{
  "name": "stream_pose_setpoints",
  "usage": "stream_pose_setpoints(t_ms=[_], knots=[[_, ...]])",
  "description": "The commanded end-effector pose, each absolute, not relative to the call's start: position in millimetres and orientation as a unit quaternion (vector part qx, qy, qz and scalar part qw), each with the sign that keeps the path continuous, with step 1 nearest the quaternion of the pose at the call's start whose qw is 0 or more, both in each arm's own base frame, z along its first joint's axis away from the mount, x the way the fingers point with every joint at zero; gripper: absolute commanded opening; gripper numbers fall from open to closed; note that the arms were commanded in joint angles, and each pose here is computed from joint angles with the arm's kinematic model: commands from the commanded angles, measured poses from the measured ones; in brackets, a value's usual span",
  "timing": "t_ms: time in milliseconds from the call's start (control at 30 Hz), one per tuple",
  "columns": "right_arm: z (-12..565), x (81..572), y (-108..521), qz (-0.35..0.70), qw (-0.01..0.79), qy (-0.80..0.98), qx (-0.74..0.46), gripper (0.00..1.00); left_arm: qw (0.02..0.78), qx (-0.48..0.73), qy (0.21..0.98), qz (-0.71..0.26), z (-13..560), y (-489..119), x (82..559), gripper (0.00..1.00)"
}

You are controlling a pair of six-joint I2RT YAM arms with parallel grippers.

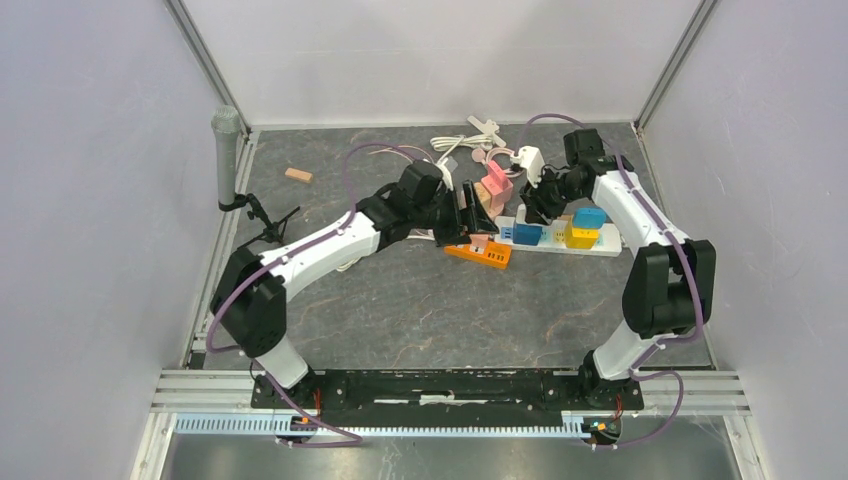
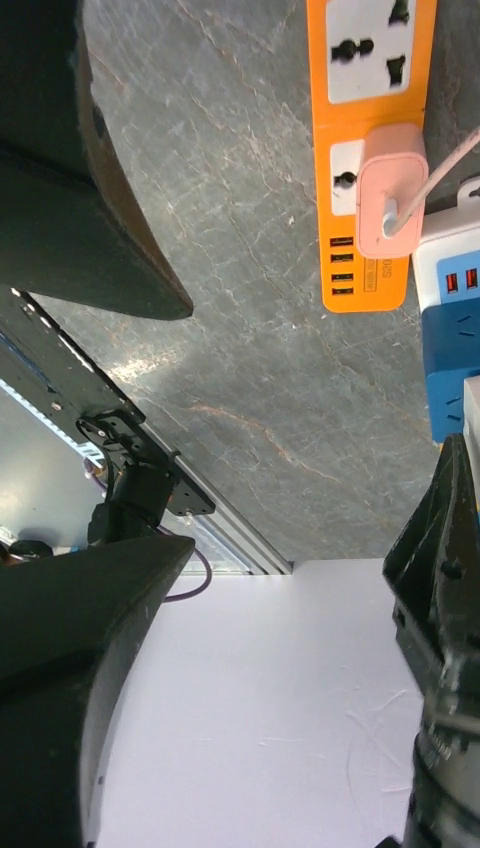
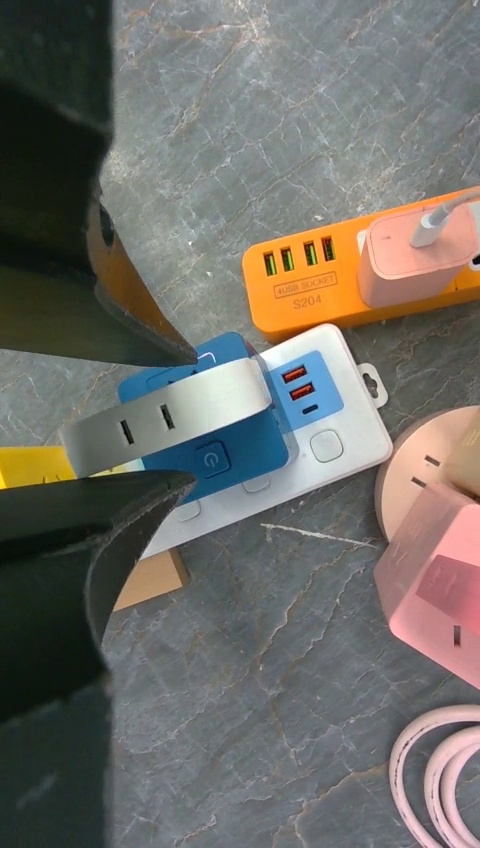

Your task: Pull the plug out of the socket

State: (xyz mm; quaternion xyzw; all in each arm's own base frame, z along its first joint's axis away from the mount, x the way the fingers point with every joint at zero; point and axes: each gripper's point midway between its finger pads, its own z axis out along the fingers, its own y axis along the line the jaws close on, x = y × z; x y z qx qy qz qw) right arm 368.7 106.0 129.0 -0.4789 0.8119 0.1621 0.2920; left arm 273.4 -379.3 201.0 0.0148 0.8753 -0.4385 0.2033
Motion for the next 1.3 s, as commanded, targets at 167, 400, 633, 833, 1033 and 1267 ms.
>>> stream_pose_setpoints(t_ms=[167,400,633,833,1033,1267], knots=[[139.9,362.2,108.5,0.165,0.33,0.789,-0.492,0.29,0.193,-0.009,0.865,-0.463,200.4,-438.6,292.2,0.71],[142.9,370.5,109.8,0.16,0.346,0.787,-0.486,0.0,0.201,-0.036,0.877,-0.434,177.7,-464.8,312.1,0.59],[147.6,377.8,108.6,0.149,0.358,0.787,-0.48,0.0,0.216,-0.058,0.884,-0.41,152.4,-479.9,333.0,0.52],[153.6,381.4,108.7,0.148,0.365,0.787,-0.475,0.0,0.234,-0.062,0.895,-0.374,135.1,-482.1,346.0,0.47],[163.0,381.6,111.2,0.153,0.376,0.784,-0.469,0.0,0.245,-0.066,0.901,-0.351,119.3,-480.9,354.8,0.42],[181.8,385.2,109.2,0.137,0.4,0.78,-0.461,0.0,0.23,-0.065,0.923,-0.301,88.3,-467.6,349.4,0.35]])
